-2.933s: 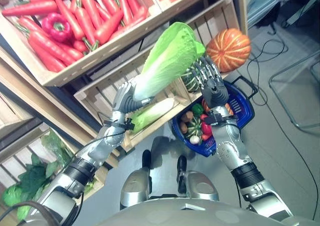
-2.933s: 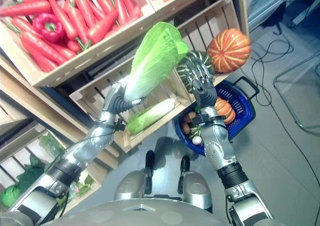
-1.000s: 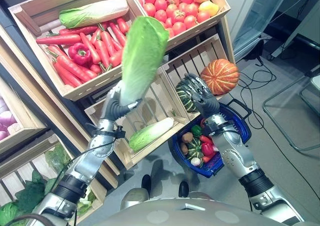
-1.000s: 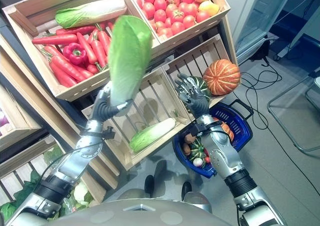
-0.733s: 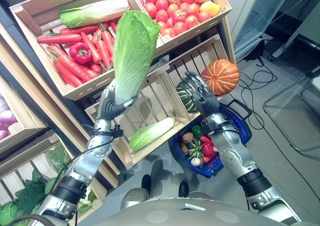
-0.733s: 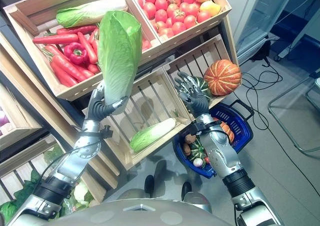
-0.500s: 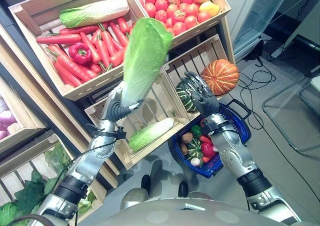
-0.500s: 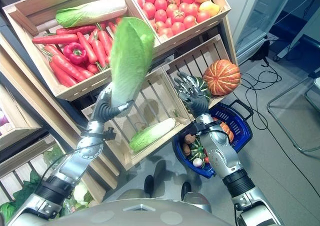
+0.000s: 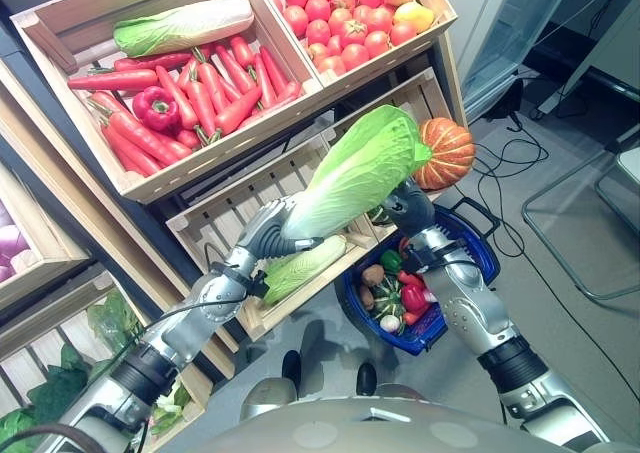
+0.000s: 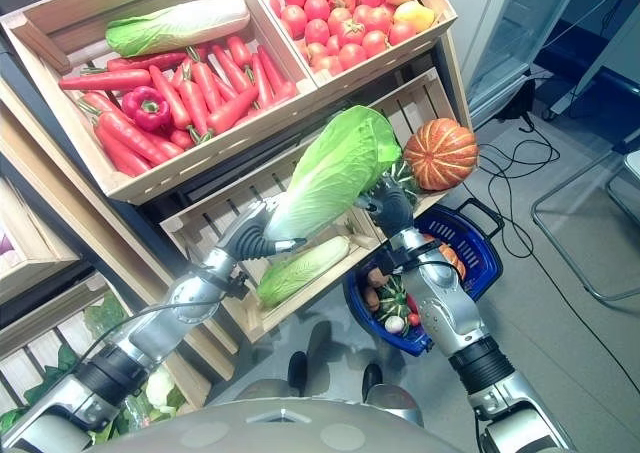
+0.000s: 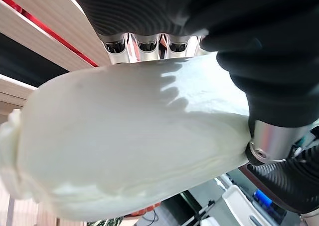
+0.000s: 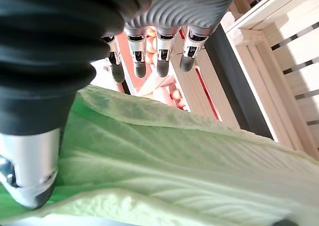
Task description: Pick up fruits and vegetables into the basket
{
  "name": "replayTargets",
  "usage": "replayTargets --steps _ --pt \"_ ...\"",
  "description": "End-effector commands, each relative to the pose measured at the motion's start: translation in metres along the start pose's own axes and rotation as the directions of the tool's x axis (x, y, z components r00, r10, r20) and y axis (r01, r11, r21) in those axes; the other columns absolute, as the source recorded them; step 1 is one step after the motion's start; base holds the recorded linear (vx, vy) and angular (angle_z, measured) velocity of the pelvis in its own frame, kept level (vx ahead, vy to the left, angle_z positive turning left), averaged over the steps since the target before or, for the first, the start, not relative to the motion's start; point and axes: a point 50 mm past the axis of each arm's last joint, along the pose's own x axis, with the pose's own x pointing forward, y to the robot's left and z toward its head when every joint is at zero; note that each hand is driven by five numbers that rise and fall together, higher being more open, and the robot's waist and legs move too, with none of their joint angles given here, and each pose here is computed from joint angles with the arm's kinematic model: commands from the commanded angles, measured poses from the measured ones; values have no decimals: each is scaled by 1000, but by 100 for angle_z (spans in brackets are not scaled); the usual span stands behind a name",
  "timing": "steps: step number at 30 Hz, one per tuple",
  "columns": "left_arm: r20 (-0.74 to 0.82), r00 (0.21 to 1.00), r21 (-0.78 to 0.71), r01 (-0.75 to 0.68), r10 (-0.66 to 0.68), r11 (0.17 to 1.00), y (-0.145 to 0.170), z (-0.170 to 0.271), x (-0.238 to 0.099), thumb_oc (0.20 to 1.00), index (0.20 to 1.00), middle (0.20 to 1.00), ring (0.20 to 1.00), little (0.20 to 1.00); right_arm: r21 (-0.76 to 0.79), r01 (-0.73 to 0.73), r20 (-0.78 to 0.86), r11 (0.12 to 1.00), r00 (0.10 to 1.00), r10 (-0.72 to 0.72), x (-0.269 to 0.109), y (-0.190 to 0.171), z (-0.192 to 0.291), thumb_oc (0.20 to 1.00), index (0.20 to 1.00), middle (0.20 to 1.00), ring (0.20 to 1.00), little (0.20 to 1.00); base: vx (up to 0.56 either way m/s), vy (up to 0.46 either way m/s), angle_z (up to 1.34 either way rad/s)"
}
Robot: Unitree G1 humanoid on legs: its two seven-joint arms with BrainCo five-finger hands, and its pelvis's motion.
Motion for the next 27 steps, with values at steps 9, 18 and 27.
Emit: replayTargets --steps 9,18,27 --pt "110 990 88 82 -92 993 -2 18 20 200 200 200 200 200 93 -120 147 988 983 106 22 29 23 1000 1000 1000 1000 1000 0 0 0" --pt "25 998 -111 -58 61 992 4 10 20 200 200 200 200 200 117 -148 170 982 977 127 23 34 22 1000 1000 1000 1000 1000 0 0 0" --pt "-53 980 -256 -199 192 946 13 1 14 200 200 200 200 200 102 -187 228 977 961 160 22 32 30 1000 1000 1000 1000 1000 0 0 0"
